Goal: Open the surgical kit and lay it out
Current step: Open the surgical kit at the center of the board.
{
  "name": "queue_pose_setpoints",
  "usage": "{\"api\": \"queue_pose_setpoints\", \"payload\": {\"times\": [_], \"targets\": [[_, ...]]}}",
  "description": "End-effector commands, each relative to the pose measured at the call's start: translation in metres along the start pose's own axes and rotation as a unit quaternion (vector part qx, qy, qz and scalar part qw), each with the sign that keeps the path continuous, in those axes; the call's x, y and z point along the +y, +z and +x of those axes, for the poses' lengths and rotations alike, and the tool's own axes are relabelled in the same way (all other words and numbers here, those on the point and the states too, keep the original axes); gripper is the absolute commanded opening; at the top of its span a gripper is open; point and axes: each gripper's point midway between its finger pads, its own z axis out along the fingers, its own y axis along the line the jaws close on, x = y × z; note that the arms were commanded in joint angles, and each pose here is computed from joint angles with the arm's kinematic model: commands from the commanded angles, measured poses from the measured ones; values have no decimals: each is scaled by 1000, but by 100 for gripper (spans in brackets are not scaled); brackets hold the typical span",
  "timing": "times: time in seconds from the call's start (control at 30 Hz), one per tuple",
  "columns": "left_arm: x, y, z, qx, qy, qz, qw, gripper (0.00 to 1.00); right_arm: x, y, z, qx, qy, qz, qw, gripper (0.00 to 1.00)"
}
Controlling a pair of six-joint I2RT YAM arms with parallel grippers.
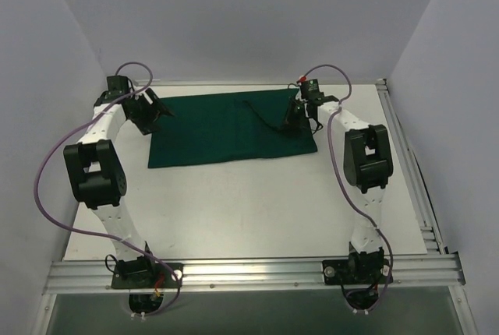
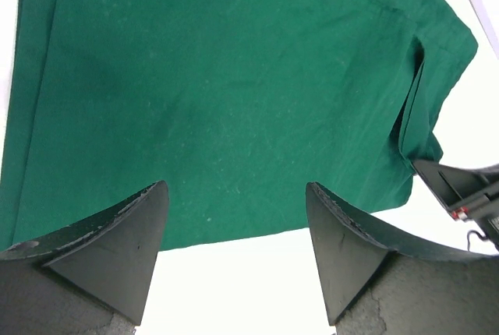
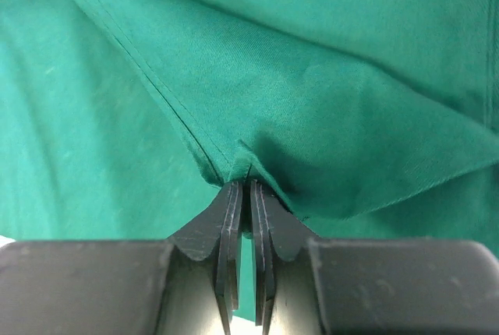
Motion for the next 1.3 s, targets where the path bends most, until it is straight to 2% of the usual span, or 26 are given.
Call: {"api": "queue_pose_setpoints", "payload": {"times": [0.0,0.43,0.5,0.73,0.97,1.17,1.27], "targets": [[-15,-13,-20,-25,8,9,1000,80,21,-41,-16,-26,-9,-15,1000,0],[-11,-18,-26,-30,8,3,1000,80,30,-65,12,2,-22,-8,1000,0],[-11,-18,-27,-30,7,3,1000,80,28,-63,7,0,-20,-4,1000,0],[-10,-16,-26,-28,5,2,1000,80,31,-61,30,28,-10,-11,999,0],[-6,-13,-26,-26,2,-5,1000,80,33,-61,12,14,-20,-4,1000,0],[-5,-17,-27,-30,5,-12,999,80,27,-57,34,42,-13,-3,999,0],[-6,-16,-28,-28,4,-8,1000,83,23,-53,25,34,-14,3,999,0]]}}
